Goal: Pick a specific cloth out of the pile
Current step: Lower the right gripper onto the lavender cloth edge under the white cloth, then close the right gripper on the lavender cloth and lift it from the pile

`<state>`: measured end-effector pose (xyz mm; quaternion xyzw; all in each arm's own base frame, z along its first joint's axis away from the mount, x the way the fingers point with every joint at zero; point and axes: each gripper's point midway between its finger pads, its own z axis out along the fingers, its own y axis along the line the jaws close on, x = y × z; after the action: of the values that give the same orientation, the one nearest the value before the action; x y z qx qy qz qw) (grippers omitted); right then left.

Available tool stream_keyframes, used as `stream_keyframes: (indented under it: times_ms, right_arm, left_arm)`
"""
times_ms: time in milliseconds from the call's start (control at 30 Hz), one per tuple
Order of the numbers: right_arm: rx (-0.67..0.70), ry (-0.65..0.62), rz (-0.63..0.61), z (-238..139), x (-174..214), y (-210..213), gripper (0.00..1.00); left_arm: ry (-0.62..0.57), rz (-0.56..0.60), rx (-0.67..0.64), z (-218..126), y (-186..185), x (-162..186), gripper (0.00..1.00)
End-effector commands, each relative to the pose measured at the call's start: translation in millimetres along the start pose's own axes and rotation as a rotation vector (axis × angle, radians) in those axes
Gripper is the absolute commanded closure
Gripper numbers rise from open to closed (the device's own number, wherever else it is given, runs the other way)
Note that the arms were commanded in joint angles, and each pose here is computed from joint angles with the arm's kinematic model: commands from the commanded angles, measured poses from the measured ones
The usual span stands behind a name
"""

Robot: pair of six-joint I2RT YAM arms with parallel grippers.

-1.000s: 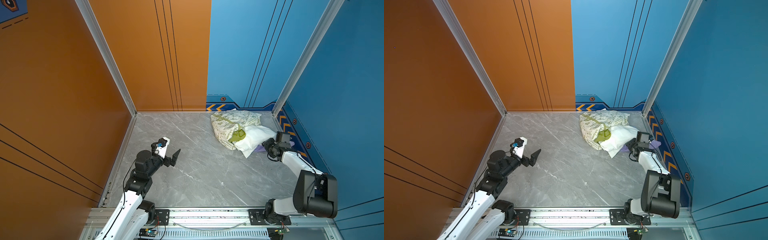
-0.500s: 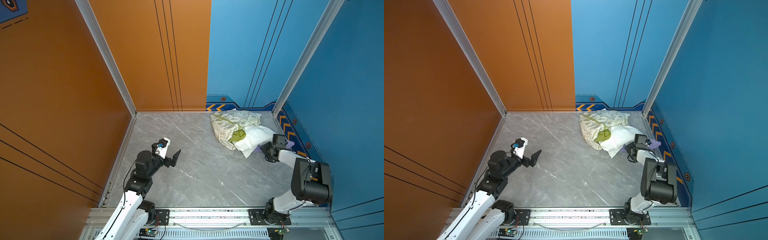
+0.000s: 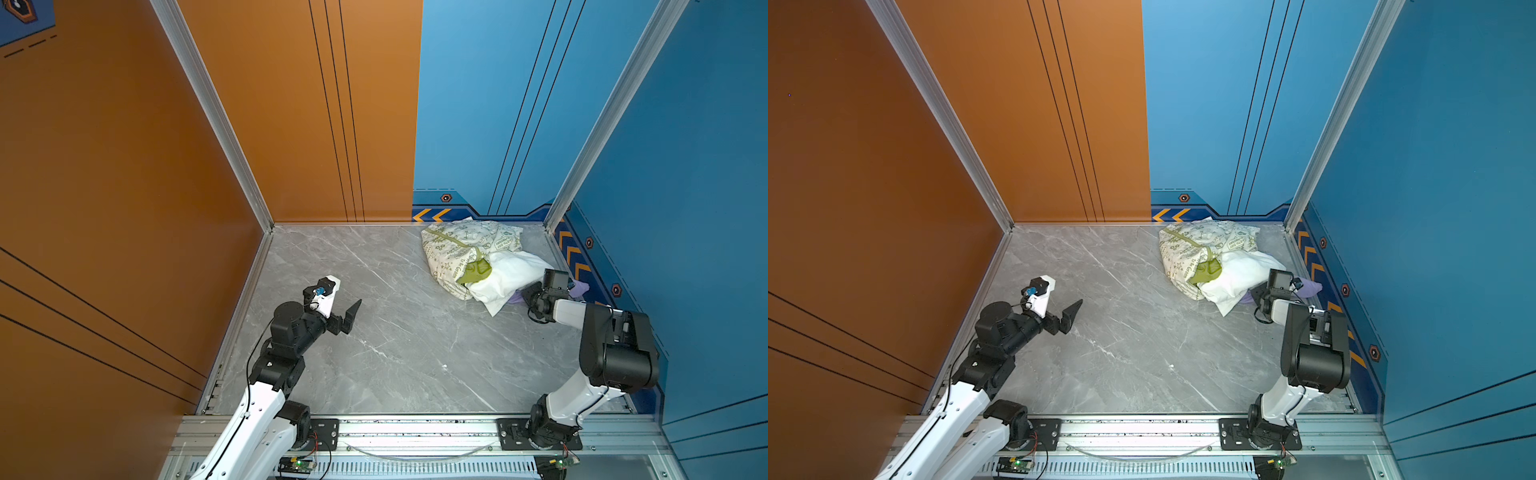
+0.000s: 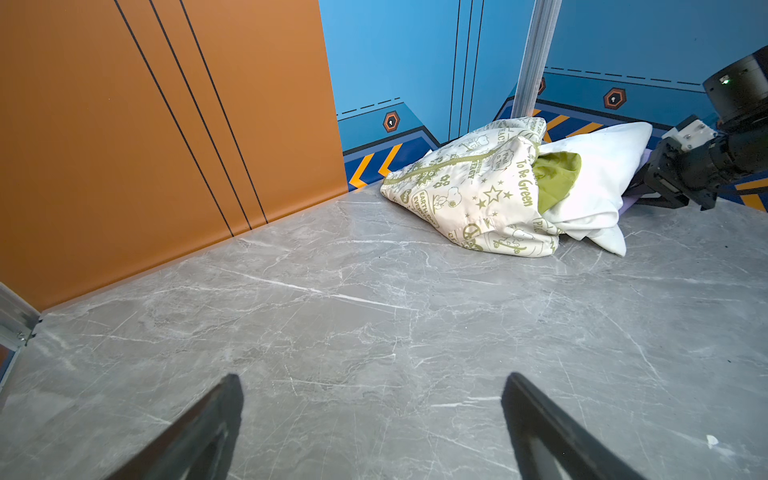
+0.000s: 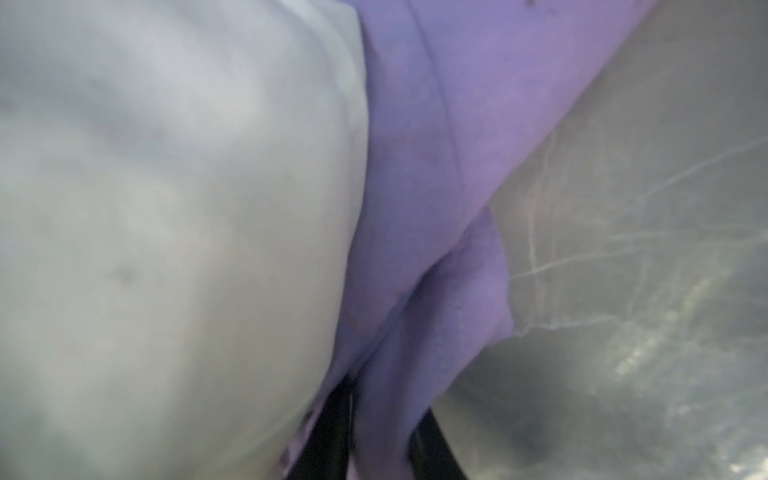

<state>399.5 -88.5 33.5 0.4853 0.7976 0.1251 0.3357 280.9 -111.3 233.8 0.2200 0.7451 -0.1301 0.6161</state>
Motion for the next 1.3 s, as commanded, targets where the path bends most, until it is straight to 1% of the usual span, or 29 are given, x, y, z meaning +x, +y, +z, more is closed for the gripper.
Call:
stream_keyframes:
  times_ms: [0,67,133,333,600,967,1267]
  right_arm:
    - [0.000,-0.040,0.010,3.8,-5.5,-4.5,0.91]
    - [-0.010,-0.051,0.011,1.1,-7.3,-2.6,0.97]
    - [-0.030,-0.064,0.014,-4.2,-10.3,1.8,1.00]
    - [-0.102,-0.114,0.014,-29.3,-23.7,22.0,1.00]
    - [-0.230,-0.206,-0.003,-82.9,-45.2,67.2,1.00]
    - [-0.330,-0.367,-0.038,-159.6,-79.4,113.5,1.00]
    - [-0.401,-0.455,-0.112,-213.9,-98.1,145.5,1.00]
  left_arm:
    - [0.005,0.016,-0.003,-0.7,-1.8,4.7,0.02]
    - [0.003,0.016,-0.006,-1.0,-1.5,4.3,0.02]
    - [0.004,0.017,-0.007,-0.9,-1.3,4.5,0.02]
    - [0.003,0.018,-0.005,-1.1,-1.8,4.1,0.02]
    - [0.003,0.020,-0.001,-0.6,-2.8,3.7,0.02]
    - [0.010,0.021,0.002,0.7,-3.0,5.0,0.02]
    - [0.015,0.018,0.006,1.9,-3.3,5.9,0.02]
